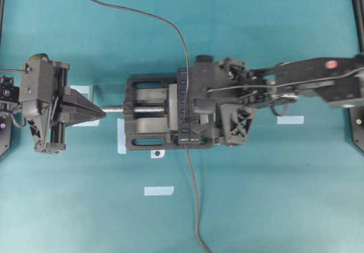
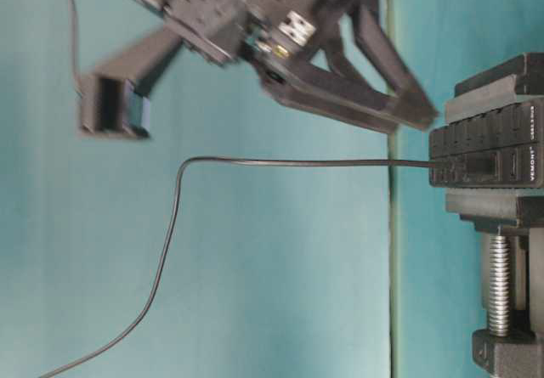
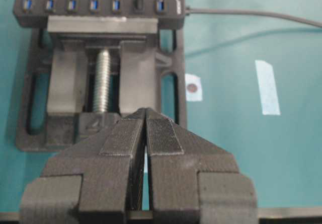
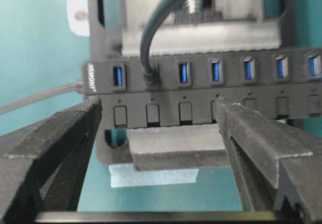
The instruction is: Insert the USB into the second port from the front of the fixed hub.
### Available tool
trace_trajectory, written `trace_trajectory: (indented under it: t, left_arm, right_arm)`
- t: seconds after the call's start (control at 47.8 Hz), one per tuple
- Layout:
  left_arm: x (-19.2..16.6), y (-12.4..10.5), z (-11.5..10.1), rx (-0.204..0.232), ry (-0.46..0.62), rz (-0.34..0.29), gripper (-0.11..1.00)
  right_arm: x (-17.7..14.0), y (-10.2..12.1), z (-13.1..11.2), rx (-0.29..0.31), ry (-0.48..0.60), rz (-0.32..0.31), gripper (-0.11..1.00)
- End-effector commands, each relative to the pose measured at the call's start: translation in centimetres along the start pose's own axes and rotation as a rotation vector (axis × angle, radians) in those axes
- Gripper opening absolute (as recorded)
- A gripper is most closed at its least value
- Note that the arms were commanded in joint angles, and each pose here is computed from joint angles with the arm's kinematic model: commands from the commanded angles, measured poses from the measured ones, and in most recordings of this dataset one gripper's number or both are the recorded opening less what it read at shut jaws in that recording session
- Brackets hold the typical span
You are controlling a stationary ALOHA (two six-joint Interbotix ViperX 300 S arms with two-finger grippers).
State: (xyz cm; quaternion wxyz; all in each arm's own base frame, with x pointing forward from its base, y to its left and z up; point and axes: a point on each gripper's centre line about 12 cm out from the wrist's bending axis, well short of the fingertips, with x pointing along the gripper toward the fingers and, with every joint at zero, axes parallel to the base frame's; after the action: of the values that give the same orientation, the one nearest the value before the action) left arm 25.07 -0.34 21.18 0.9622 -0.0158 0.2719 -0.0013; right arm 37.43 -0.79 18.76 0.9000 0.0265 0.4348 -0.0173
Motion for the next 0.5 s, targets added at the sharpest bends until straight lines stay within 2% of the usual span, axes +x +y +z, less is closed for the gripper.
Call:
trace_trajectory:
  t: [0.0,0.481]
  left_arm:
    - [-0.1,-0.1,0.6,0.001,-0.023,-0.002,0.00]
    - [-0.1,-0.1,0.6,0.002,-0.024,-0.002,0.00]
  right_arm:
    - [-1.6,0.1,0.9,0.010,-0.069,0.004,0.86]
    - [-3.9,0.0,-1.1,0.009,-0.169,0.007,0.86]
